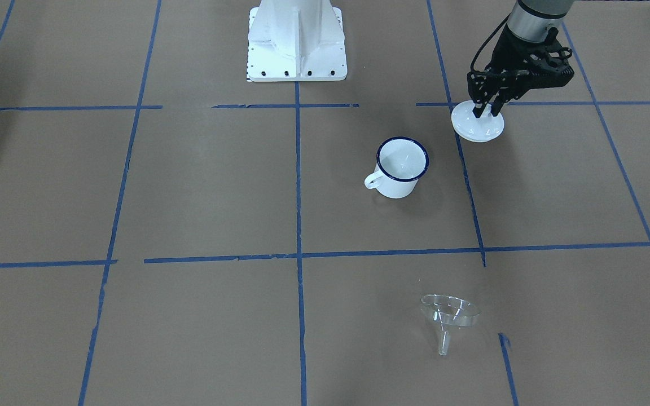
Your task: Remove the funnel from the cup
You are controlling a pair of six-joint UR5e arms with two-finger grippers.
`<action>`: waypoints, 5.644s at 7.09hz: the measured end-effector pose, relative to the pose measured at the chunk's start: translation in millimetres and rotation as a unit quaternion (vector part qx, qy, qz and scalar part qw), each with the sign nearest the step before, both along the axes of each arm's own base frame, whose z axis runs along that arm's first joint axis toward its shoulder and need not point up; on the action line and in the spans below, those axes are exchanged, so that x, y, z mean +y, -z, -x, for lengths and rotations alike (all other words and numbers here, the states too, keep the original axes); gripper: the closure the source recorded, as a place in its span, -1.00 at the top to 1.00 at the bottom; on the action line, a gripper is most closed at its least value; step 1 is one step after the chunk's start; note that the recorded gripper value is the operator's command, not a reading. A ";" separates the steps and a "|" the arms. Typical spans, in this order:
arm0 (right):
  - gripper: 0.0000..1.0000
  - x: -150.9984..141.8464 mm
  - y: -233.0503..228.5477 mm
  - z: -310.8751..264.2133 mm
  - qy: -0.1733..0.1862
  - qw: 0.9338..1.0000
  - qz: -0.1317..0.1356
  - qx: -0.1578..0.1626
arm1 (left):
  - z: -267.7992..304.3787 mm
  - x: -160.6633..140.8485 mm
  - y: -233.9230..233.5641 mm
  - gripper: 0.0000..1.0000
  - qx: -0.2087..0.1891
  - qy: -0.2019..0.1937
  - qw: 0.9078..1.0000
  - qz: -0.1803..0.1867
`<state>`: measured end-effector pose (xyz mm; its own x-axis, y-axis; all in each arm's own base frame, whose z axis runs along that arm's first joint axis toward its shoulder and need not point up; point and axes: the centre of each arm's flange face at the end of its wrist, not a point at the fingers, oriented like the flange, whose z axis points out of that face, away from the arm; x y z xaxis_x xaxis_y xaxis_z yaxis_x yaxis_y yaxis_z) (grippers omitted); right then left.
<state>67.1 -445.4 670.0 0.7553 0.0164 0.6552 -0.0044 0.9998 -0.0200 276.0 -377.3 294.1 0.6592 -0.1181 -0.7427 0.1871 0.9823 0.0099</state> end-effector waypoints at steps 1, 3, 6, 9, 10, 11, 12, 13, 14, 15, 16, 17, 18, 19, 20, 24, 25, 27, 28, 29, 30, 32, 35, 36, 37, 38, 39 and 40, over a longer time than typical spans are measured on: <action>1.00 0.0 0.0 0.0 0.000 1.000 0.000 0.000 | -18.0 -17.8 33.8 -1.00 0.003 -0.003 1.000 0.007; 1.00 0.0 0.0 0.0 0.000 1.000 0.000 0.000 | -61.6 -51.9 72.8 -1.00 0.006 -0.012 1.000 0.025; 1.00 0.0 0.0 0.0 0.000 1.000 0.000 0.000 | -95.3 -78.0 65.3 -1.00 0.005 -0.013 0.999 0.034; 1.00 0.0 0.0 0.0 0.000 1.000 0.000 0.000 | -108.9 -75.3 58.9 -1.00 0.007 -0.015 0.999 0.043; 1.00 0.0 -0.1 0.0 0.000 1.000 0.000 0.000 | -111.7 -72.3 58.0 -1.00 0.007 -0.016 0.999 0.045; 1.00 0.1 -0.2 0.0 0.000 1.000 0.000 0.000 | -113.7 -70.0 56.9 -1.00 0.006 -0.017 0.999 0.047; 1.00 0.1 -0.2 0.0 0.000 1.000 0.000 0.000 | -116.3 -67.6 56.4 -1.00 0.006 -0.019 0.999 0.049; 1.00 0.1 -0.2 0.0 0.000 1.000 0.000 0.000 | -118.8 -65.6 55.9 -1.00 0.006 -0.019 0.998 0.051; 1.00 0.0 0.0 0.0 0.000 1.000 0.000 0.000 | -121.2 -64.0 54.5 -1.00 0.005 -0.020 0.998 0.053; 1.00 0.0 0.0 0.0 0.000 1.000 0.000 0.000 | -123.6 -62.0 53.6 -1.00 0.003 -0.022 0.998 0.053; 1.00 0.0 0.0 0.0 0.000 1.000 0.000 0.000 | -124.8 -61.0 53.1 -1.00 0.003 -0.023 0.998 0.054; 1.00 0.0 -0.1 0.0 0.000 1.000 0.000 0.000 | -125.7 -60.3 52.7 -1.00 0.002 -0.024 0.998 0.054; 1.00 0.1 -0.2 0.0 0.000 1.000 0.000 0.000 | -127.1 -59.9 51.9 -1.00 0.002 -0.025 0.998 0.055; 1.00 0.1 -0.2 0.0 0.000 1.000 0.000 0.000 | -128.3 -59.9 50.9 -1.00 0.001 -0.025 0.998 0.055; 1.00 0.0 -0.2 0.0 0.000 1.000 0.000 0.000 | -129.0 -60.1 49.6 -1.00 0.000 -0.025 0.998 0.056; 1.00 0.0 -0.2 0.0 0.000 1.000 0.000 0.000 | -132.5 -62.5 46.7 -1.00 -0.002 -0.026 0.998 0.058; 1.00 0.1 -0.3 0.0 0.000 1.000 0.000 0.000 | -132.9 -62.8 47.4 -0.38 -0.001 -0.026 0.998 0.057; 1.00 0.0 -0.2 0.0 0.000 1.000 0.000 0.000 | -133.5 -63.3 47.0 0.46 -0.001 -0.026 0.998 0.056; 1.00 0.0 -0.1 0.0 0.000 1.000 0.000 0.000 | -134.5 -64.1 46.1 0.99 0.001 -0.027 0.998 0.054; 1.00 0.0 0.0 0.0 0.000 1.000 0.000 0.000 | -135.7 -65.2 44.4 1.00 0.003 -0.027 0.998 0.052; 1.00 0.0 0.0 0.0 0.000 1.000 0.000 0.000 | -135.5 -65.7 43.9 1.00 0.004 -0.027 0.998 0.050; 1.00 0.1 -0.1 0.0 0.000 1.000 0.000 0.000 | -110.8 -66.7 48.5 1.00 0.013 -0.033 0.999 0.021; 1.00 0.2 -0.7 0.0 0.000 1.000 0.001 0.000 | 43.2 -108.4 -3.1 1.00 -0.001 -0.087 0.992 -0.087; 1.00 0.2 -0.8 0.0 0.000 1.000 0.001 0.000 | 104.9 -120.2 -40.0 1.00 -0.015 -0.108 0.987 -0.115; 1.00 0.2 -0.7 0.0 0.000 1.000 0.001 0.000 | 173.7 -125.3 -90.1 1.00 -0.030 -0.125 0.983 -0.131; 1.00 0.1 -0.4 0.0 0.000 1.000 0.000 0.000 | 241.3 -119.8 -148.4 1.00 -0.037 -0.134 0.981 -0.133; 1.00 0.0 -0.2 0.0 0.000 1.000 0.000 0.000 | 290.2 -104.4 -205.0 1.00 -0.038 -0.141 0.982 -0.123; 1.00 0.0 -0.1 0.0 0.000 1.000 0.000 0.000 | 316.4 -88.6 -253.8 1.00 -0.036 -0.148 0.983 -0.104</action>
